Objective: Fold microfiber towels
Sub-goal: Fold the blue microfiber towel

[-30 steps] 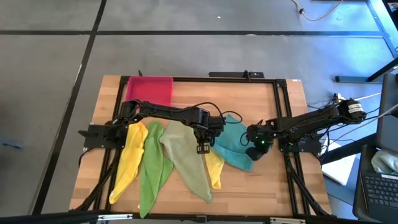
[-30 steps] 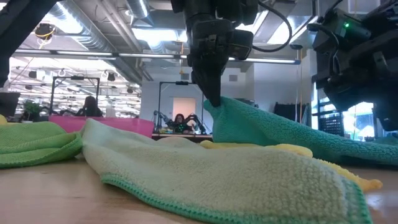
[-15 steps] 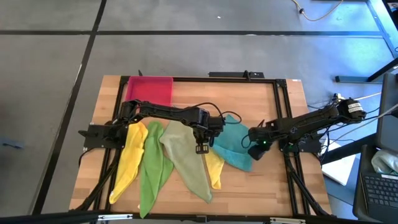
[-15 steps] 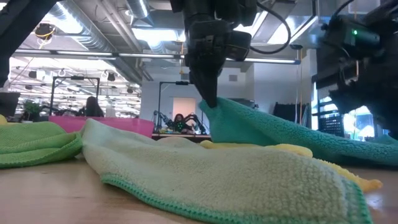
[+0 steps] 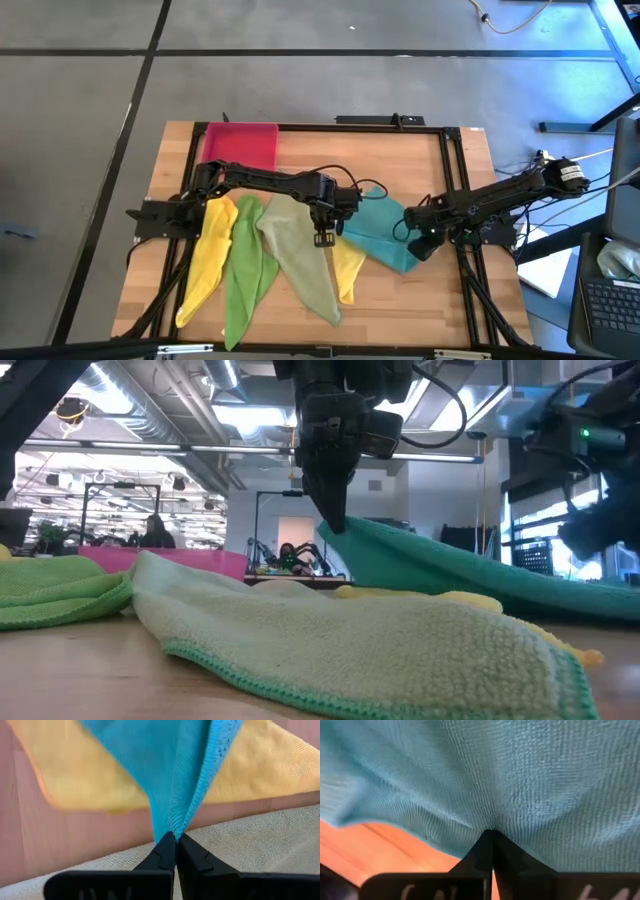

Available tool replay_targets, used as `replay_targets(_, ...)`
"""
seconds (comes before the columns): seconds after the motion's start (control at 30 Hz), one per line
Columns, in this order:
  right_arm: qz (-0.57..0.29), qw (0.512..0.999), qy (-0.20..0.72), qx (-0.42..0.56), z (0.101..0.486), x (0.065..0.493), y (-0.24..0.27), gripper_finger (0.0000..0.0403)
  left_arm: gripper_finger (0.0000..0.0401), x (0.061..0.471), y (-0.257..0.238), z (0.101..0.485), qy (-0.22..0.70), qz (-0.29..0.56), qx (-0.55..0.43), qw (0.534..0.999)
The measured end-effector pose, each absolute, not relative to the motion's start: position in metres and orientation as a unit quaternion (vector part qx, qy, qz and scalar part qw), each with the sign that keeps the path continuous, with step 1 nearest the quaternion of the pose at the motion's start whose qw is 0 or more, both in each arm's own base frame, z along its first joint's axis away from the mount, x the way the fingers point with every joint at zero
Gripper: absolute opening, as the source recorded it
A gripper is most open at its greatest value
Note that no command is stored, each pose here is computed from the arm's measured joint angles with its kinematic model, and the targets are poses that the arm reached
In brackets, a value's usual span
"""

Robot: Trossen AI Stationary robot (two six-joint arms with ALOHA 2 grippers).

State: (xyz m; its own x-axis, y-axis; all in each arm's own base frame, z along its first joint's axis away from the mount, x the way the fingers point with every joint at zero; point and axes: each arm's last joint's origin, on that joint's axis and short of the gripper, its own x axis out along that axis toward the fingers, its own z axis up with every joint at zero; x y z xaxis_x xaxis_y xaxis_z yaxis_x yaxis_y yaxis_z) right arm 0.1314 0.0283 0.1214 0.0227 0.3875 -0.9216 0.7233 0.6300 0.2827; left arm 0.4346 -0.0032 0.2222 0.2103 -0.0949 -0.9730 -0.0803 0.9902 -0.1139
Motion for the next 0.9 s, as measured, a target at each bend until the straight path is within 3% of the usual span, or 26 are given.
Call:
replay_targets(0.23, -0.123, 0.587, 0.683, 0.418, 0.128, 0.133, 0.03, 0.0026, 0.0, 0.435, -0.002, 0.222, 0.628, -0.003, -0.071, 0.775)
replay_targets(0.67, -0.069, 0.73, 0.542, 0.411, 0.172, 0.168, 0.031, 0.0152, 0.0, 0.435, -0.002, 0.222, 0.628, 0.001, -0.077, 0.775)
replay_targets(0.9, -0.092, 0.711, 0.554, 0.423, 0.158, 0.168, 0.035, 0.016, 0.0, 0.435, -0.002, 0.222, 0.625, 0.001, -0.077, 0.777)
